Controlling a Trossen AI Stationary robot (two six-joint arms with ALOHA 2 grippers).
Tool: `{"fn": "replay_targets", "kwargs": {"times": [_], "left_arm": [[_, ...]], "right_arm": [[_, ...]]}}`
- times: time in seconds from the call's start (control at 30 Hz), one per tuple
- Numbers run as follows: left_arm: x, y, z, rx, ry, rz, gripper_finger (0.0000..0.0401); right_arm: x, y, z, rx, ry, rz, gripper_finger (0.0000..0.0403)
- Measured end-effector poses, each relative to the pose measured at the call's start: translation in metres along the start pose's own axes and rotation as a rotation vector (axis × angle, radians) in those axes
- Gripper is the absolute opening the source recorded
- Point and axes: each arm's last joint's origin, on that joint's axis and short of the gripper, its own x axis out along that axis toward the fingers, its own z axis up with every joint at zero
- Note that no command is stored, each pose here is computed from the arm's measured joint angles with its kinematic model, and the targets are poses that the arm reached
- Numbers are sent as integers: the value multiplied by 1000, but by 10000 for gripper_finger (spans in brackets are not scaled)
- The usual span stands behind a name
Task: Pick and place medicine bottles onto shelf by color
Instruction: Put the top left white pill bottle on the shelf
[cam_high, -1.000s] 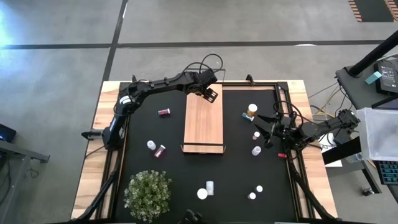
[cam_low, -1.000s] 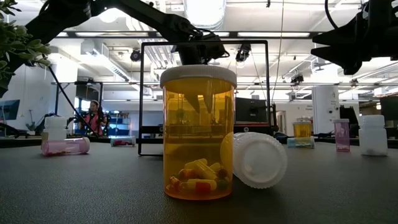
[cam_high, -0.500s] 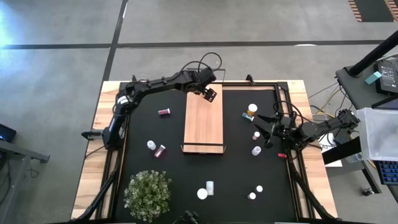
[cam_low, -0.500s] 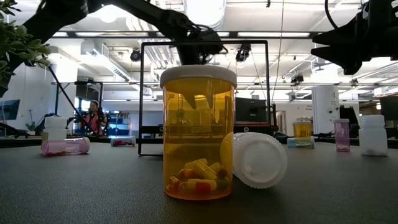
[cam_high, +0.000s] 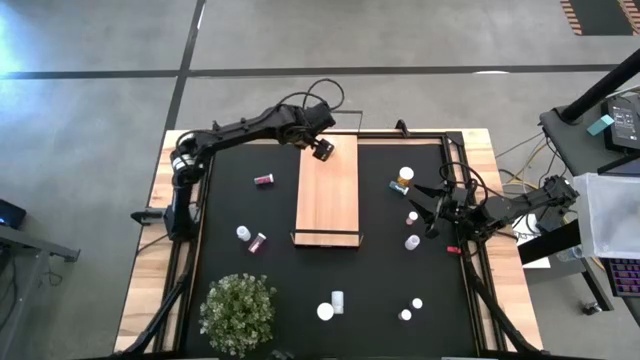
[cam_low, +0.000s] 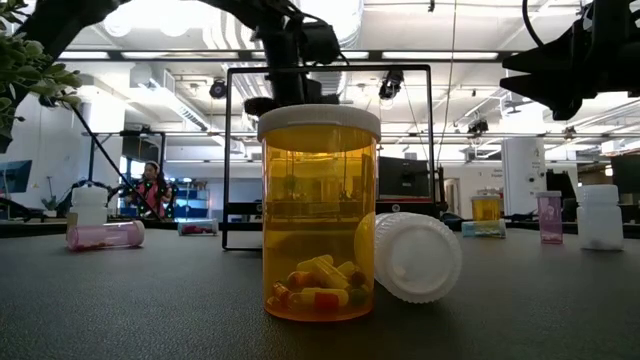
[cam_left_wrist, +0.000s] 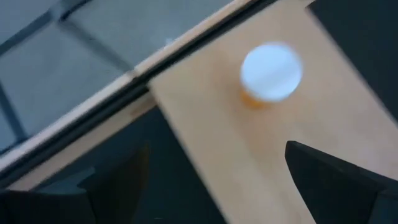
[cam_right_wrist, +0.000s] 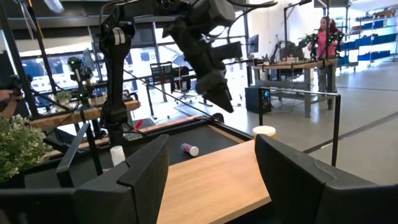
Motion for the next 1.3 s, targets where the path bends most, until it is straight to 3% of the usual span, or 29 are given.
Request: {"fn": "replay_targets", "kwargs": {"times": [0.5, 0.97, 1.3], "left_arm": [[-27, 36, -43, -51, 244, 145, 355], [-47, 84, -141, -254, 232, 117, 355], [-36, 90, -172, -433, 397, 161, 355]], "right_arm": [[0, 0, 0, -1, 1, 0, 228], [0, 0, 0, 0, 1, 0, 228], [0, 0, 0, 0, 0, 0, 228]]}}
